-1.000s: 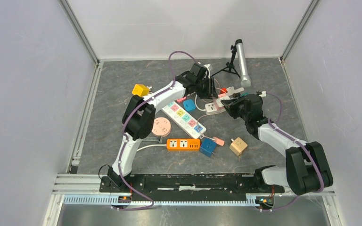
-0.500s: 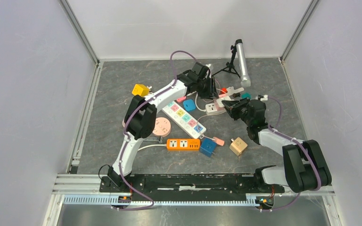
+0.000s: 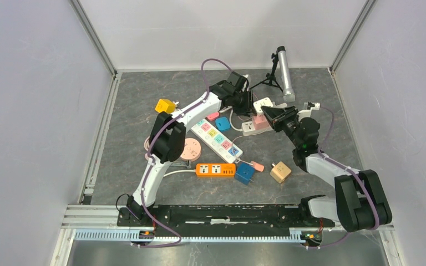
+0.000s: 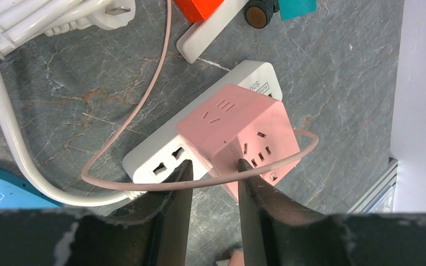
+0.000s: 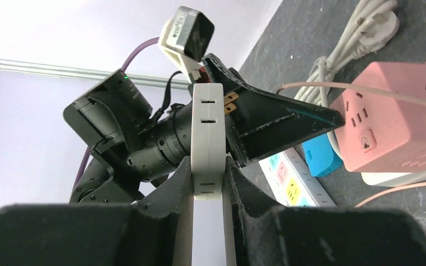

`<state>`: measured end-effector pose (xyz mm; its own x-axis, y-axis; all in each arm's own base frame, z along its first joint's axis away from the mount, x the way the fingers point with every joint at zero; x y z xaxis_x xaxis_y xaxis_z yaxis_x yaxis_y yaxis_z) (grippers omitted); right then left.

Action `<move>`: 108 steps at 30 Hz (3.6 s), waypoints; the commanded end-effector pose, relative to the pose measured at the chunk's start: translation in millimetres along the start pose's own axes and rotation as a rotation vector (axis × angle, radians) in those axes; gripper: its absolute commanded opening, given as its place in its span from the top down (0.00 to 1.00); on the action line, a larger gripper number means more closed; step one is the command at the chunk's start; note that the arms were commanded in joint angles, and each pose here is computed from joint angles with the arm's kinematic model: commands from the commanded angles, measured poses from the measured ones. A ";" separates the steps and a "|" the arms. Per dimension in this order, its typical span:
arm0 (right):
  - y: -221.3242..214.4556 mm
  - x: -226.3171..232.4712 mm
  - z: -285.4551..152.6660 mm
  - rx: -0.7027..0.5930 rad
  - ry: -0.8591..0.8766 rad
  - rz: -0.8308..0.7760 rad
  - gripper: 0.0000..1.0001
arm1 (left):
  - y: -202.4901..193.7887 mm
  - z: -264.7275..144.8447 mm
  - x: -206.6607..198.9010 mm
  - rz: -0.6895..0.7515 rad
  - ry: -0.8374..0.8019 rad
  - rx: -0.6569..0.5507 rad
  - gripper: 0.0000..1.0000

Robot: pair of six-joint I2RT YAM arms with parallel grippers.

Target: Pull the plug off the socket

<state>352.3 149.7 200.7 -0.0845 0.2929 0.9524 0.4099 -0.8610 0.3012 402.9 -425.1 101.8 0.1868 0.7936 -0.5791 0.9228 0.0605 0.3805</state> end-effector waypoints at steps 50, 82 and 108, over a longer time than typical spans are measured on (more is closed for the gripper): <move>35.1 -160.1 -82.3 0.215 -0.544 -0.451 0.88 | 49.0 -241.9 43.2 0.043 0.007 -0.496 0.02; 34.9 -24.1 -27.3 0.172 -0.221 -1.020 0.13 | 38.8 -201.3 42.9 -0.087 -0.174 -0.334 0.06; 1.1 -50.9 49.7 0.451 -0.337 -1.104 0.19 | 5.4 -156.4 41.1 -0.075 -0.140 -0.148 0.10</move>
<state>385.6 158.8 138.6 -0.3753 0.9049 0.2009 0.5852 0.0632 0.8084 358.7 -289.5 180.4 0.1488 0.7158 -0.6822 0.8767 0.2237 0.4260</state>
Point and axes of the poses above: each gripper's point midway between its finger pads, its own z axis out along the fingers, its own x axis along the line the jaws close on, y = z × x, the point moved 1 cm from there along -z, back along the fingers, and after that the axes turned 6 degrees about -z, right-handed, at the moved point
